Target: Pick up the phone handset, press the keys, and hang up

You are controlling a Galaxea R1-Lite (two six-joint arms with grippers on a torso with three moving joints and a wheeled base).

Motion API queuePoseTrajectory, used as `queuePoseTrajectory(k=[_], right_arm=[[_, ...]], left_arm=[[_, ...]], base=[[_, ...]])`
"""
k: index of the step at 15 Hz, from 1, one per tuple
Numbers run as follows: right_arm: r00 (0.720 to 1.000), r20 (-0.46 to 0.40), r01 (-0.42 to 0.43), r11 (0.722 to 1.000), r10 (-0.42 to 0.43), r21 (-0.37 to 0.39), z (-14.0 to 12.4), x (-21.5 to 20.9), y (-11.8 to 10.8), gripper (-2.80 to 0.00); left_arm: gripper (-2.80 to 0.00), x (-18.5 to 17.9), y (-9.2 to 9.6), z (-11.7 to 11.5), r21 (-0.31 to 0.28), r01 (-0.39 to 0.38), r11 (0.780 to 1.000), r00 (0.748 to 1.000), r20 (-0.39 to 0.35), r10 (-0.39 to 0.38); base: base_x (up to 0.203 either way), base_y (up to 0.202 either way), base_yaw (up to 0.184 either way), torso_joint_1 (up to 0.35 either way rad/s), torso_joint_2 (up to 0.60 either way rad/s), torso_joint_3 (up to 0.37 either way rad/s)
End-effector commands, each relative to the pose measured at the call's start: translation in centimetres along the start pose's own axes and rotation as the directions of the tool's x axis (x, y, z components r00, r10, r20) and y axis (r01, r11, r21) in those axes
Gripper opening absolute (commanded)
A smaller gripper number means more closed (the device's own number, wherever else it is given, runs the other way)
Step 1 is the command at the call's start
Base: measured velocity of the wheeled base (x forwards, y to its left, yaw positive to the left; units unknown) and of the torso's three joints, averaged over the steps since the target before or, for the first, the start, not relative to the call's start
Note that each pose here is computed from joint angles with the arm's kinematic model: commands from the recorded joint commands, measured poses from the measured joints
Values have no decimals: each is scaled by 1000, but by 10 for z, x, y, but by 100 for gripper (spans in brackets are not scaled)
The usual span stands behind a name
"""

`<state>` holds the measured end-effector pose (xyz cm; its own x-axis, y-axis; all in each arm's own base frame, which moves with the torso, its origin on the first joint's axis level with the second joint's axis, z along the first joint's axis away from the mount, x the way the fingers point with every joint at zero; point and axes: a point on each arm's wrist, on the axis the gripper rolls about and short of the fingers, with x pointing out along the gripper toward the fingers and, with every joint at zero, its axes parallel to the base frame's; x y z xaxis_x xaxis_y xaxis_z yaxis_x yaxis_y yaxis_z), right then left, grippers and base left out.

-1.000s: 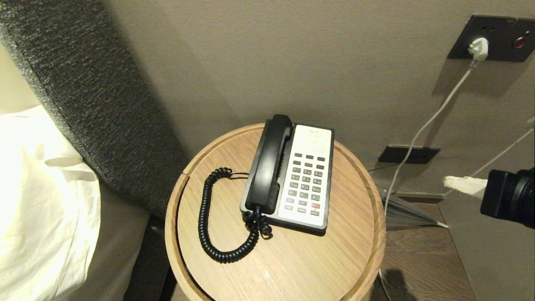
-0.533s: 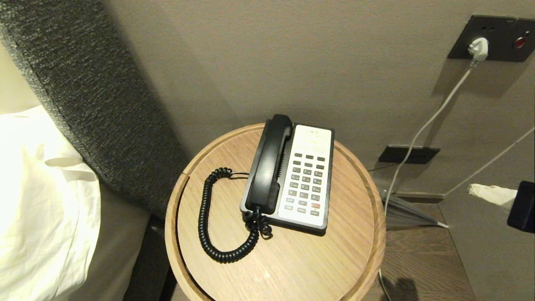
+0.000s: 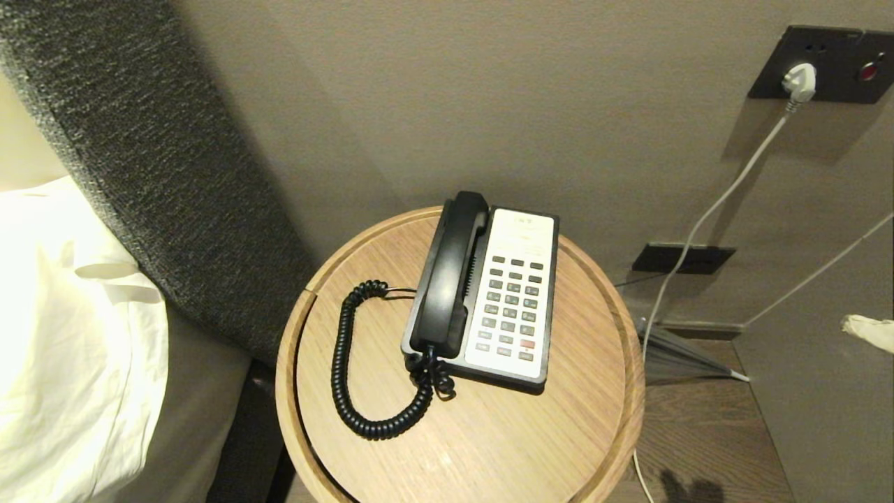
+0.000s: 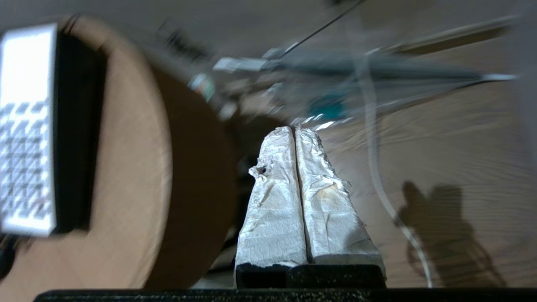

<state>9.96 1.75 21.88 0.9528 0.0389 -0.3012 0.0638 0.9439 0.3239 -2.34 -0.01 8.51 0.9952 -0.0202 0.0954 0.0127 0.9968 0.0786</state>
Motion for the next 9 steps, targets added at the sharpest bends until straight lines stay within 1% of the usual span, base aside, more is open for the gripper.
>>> queuePoseTrajectory(k=[1,3,5,7,9], right_arm=[[995,89,43,998,-46,37,-4,-20,-12,-280],[984,166,56,997,-65,58,-16,-39,-21,-280],[970,225,75,994,-90,75,-30,-54,-28,-280],[956,278,75,993,-97,87,-51,-69,-37,-280],[935,332,97,990,-126,103,-73,-79,-46,-280]], left_arm=[[-280,2,-1,-11,0,3,1000,999,-40,-3],[-280,2,-1,-11,0,4,1000,999,-40,-4],[-280,2,-1,-11,0,4,1000,999,-40,-4],[-280,2,-1,-11,0,3,1000,999,-40,-3],[-280,2,-1,-11,0,4,1000,999,-40,-4]], base=[[0,0,0,0,0,0],[0,0,0,0,0,0],[0,0,0,0,0,0],[0,0,0,0,0,0],[0,0,0,0,0,0]])
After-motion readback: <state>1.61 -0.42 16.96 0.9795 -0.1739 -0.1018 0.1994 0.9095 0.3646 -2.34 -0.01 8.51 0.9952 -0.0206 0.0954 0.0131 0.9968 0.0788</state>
